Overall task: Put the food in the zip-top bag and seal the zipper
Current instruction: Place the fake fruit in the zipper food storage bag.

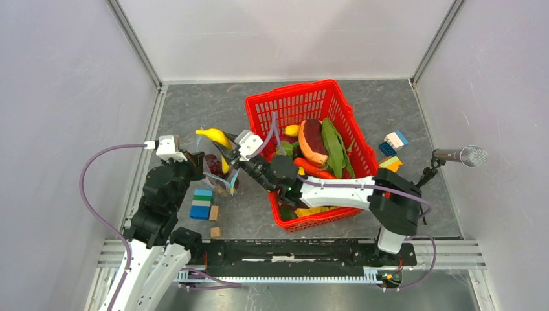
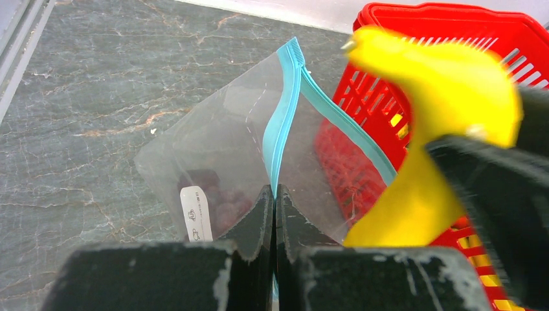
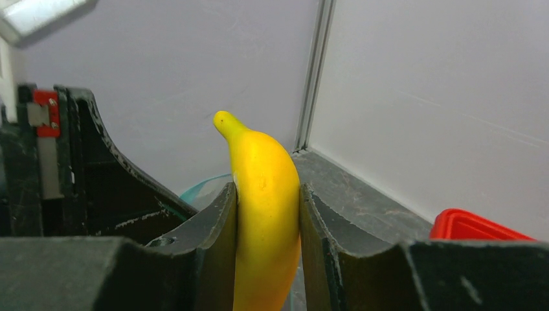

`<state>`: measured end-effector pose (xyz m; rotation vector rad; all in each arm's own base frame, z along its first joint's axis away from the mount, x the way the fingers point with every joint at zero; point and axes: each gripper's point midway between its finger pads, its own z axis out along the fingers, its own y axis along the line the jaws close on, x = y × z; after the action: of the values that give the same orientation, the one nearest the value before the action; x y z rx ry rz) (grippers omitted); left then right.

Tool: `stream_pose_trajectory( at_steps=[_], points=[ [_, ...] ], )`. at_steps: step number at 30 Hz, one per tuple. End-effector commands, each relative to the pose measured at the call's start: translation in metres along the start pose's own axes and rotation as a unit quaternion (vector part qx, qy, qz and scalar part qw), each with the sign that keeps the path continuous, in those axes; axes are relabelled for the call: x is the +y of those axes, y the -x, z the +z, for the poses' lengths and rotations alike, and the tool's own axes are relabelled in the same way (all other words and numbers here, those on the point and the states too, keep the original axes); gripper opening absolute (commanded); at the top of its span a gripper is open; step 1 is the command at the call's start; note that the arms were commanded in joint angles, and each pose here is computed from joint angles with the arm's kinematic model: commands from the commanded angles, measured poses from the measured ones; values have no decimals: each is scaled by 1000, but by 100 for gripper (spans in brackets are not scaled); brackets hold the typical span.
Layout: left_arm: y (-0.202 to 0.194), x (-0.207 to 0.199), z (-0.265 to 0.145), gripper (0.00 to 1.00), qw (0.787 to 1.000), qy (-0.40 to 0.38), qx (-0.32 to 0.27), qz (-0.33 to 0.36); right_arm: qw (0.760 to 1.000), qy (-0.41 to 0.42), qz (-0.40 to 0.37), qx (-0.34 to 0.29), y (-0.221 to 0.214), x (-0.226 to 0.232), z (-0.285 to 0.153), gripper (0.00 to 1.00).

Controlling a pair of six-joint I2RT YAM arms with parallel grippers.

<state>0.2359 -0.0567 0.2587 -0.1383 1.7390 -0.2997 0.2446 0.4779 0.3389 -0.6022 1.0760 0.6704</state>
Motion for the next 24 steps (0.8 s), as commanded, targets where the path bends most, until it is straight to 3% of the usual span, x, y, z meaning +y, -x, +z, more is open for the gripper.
stream_pose_trajectory(
  at_steps=[1, 9, 21, 24],
  points=[
    [22, -8, -3, 2, 999, -13, -35, -20, 998, 0, 17, -53, 20, 5, 13, 0],
    [23, -4, -3, 2, 999, -3, -36, -23, 998, 32, 33, -34, -9, 13, -18, 2],
    [23, -2, -3, 2, 999, 3, -36, -22, 992, -35, 3, 120, -62, -3, -8, 0],
    [24, -2, -3, 2, 999, 5, -38, -22, 988, -14, -11, 154, -69, 6, 0, 1]
  ],
)
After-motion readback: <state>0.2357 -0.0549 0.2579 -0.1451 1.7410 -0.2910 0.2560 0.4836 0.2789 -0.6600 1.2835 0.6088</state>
